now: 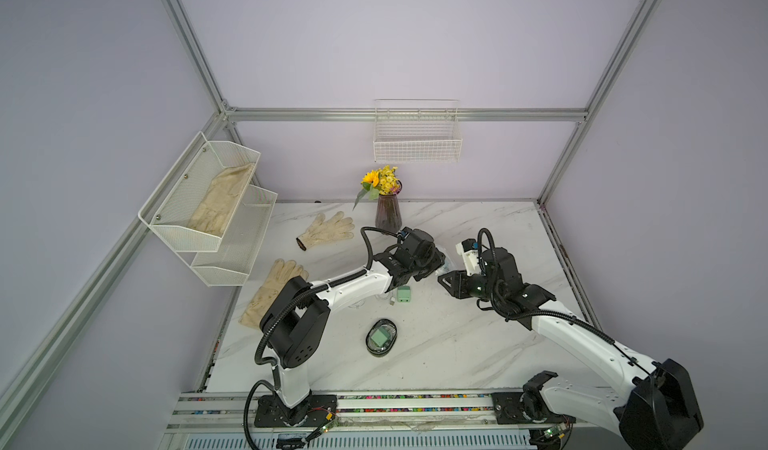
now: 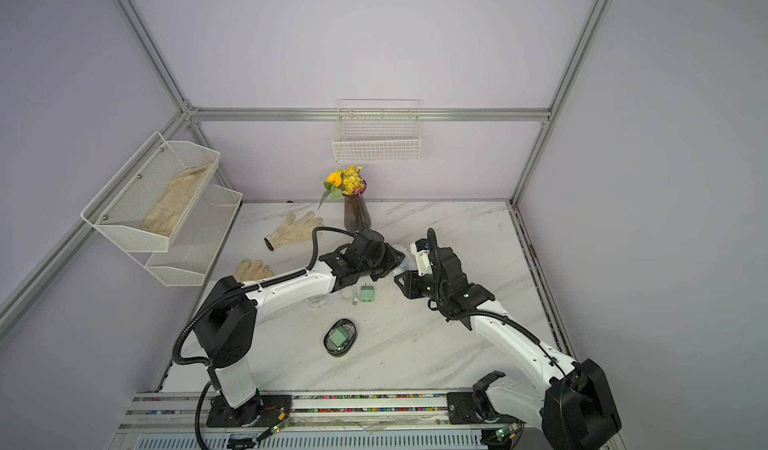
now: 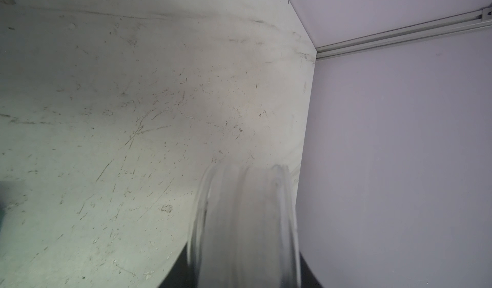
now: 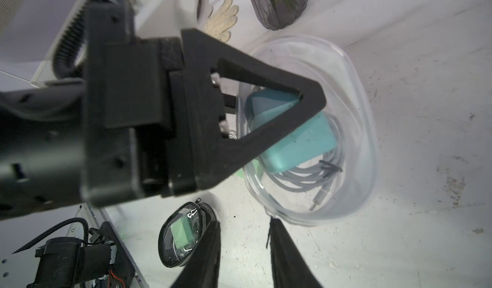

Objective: Pack away charging kits
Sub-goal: Zip the zipper on the storage bag.

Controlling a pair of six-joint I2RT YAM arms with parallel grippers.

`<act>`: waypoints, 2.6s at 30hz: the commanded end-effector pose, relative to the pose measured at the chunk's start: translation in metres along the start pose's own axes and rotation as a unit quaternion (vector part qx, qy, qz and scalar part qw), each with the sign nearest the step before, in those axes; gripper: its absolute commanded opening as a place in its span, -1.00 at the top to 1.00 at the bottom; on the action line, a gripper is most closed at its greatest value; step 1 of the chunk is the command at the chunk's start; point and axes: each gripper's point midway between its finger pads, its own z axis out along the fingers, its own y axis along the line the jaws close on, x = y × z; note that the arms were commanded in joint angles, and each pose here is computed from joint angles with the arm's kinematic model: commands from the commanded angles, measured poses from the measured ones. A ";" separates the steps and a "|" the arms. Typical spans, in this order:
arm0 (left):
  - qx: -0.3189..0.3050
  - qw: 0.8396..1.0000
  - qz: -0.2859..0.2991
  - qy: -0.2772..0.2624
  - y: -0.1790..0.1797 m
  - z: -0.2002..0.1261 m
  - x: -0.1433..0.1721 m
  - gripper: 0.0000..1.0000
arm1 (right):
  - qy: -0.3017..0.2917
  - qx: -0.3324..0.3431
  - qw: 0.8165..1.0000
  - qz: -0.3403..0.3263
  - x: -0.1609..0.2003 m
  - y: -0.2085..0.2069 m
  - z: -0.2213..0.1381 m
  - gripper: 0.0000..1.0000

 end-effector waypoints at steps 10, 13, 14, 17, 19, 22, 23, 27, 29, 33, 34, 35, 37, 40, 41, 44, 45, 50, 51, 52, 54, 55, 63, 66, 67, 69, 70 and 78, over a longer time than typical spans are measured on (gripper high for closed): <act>0.074 0.996 0.032 -0.028 -0.068 -0.028 -0.019 0.44 | -0.027 0.024 0.999 -0.015 -0.017 -0.002 0.002 0.34; 0.075 0.996 0.036 -0.027 -0.069 -0.028 -0.018 0.44 | -0.036 0.020 0.999 -0.016 -0.023 0.001 0.003 0.34; 0.075 0.996 0.038 -0.028 -0.070 -0.028 -0.018 0.44 | -0.037 0.021 0.999 -0.015 -0.025 0.000 0.003 0.34; 0.072 0.996 0.042 -0.026 -0.069 -0.027 -0.016 0.44 | -0.042 0.023 0.999 -0.016 -0.032 0.002 0.005 0.34; 0.069 0.996 0.044 -0.026 -0.068 -0.026 -0.015 0.45 | -0.048 0.022 0.998 -0.017 -0.038 0.005 0.004 0.34; 0.065 0.997 0.045 -0.025 -0.065 -0.025 -0.013 0.45 | -0.065 0.023 0.997 -0.016 -0.050 0.008 0.000 0.34; 0.065 0.997 0.044 -0.025 -0.065 -0.025 -0.013 0.45 | -0.067 0.024 0.997 -0.017 -0.052 0.009 0.000 0.34; 0.069 0.996 0.049 -0.026 -0.068 -0.029 -0.013 0.45 | -0.055 0.035 0.998 -0.015 -0.051 0.003 0.010 0.35; 0.073 0.996 0.053 -0.027 -0.071 -0.032 -0.014 0.45 | -0.048 0.037 0.998 -0.013 -0.048 0.000 0.015 0.36; 0.077 0.995 0.058 -0.030 -0.075 -0.036 -0.014 0.45 | -0.049 0.037 0.998 -0.013 -0.049 0.000 0.018 0.48; 0.077 0.995 0.059 -0.030 -0.075 -0.036 -0.015 0.45 | -0.049 0.036 0.998 -0.013 -0.050 0.000 0.018 0.52; 0.079 0.995 0.059 -0.030 -0.076 -0.036 -0.015 0.45 | -0.052 0.036 0.998 -0.014 -0.051 0.001 0.016 0.59; 0.081 0.995 0.059 -0.032 -0.076 -0.037 -0.015 0.46 | -0.058 0.038 0.997 -0.014 -0.054 0.002 0.013 0.73; 0.082 0.994 0.060 -0.036 -0.075 -0.038 -0.016 0.50 | -0.068 0.048 0.996 -0.015 -0.055 0.000 0.005 0.99; 0.083 0.994 0.060 -0.039 -0.075 -0.039 -0.017 0.52 | -0.068 0.050 0.996 -0.015 -0.054 0.000 0.002 1.00; 0.086 0.994 0.057 -0.043 -0.072 -0.040 -0.019 0.62 | -0.064 0.065 0.996 -0.008 -0.048 -0.006 -0.002 1.00; 0.086 0.994 0.058 -0.043 -0.072 -0.041 -0.021 0.64 | -0.058 0.071 0.996 -0.008 -0.044 -0.009 -0.002 1.00; 0.089 0.993 0.058 -0.047 -0.070 -0.044 -0.028 0.73 | -0.028 0.071 0.997 -0.012 -0.022 -0.016 0.000 1.00; 0.089 0.993 0.057 -0.049 -0.069 -0.045 -0.030 0.76 | -0.021 0.068 0.997 -0.014 -0.019 -0.016 0.001 1.00; 0.089 0.993 0.058 -0.052 -0.068 -0.046 -0.034 0.76 | -0.017 0.064 0.998 -0.016 -0.016 -0.015 0.001 1.00; 0.086 0.993 0.058 -0.055 -0.065 -0.047 -0.039 0.81 | -0.008 0.062 0.998 -0.020 -0.010 -0.015 0.000 1.00; 0.088 0.993 0.059 -0.058 -0.064 -0.048 -0.042 0.82 | -0.005 0.061 0.998 -0.022 -0.008 -0.015 -0.001 1.00; 0.094 0.992 0.072 -0.042 -0.054 -0.047 -0.051 0.97 | 0.009 0.079 0.996 -0.041 -0.004 -0.019 -0.006 1.00; 0.103 0.991 0.082 -0.033 -0.054 -0.048 -0.051 1.00 | 0.016 0.090 0.995 -0.039 -0.002 -0.024 -0.005 1.00; 0.108 0.990 0.085 -0.029 -0.054 -0.048 -0.051 1.00 | 0.020 0.100 0.994 -0.037 -0.001 -0.028 -0.004 1.00; 0.125 0.988 0.092 -0.019 -0.056 -0.050 -0.049 1.00 | 0.027 0.114 0.993 -0.035 -0.003 -0.032 -0.003 1.00; 0.130 0.987 0.094 -0.016 -0.056 -0.051 -0.050 1.00 | 0.026 0.112 0.993 -0.036 -0.004 -0.030 -0.003 1.00; 0.176 0.971 0.145 0.070 -0.052 -0.069 -0.050 1.00 | 0.009 0.130 0.989 -0.066 -0.024 -0.026 -0.015 1.00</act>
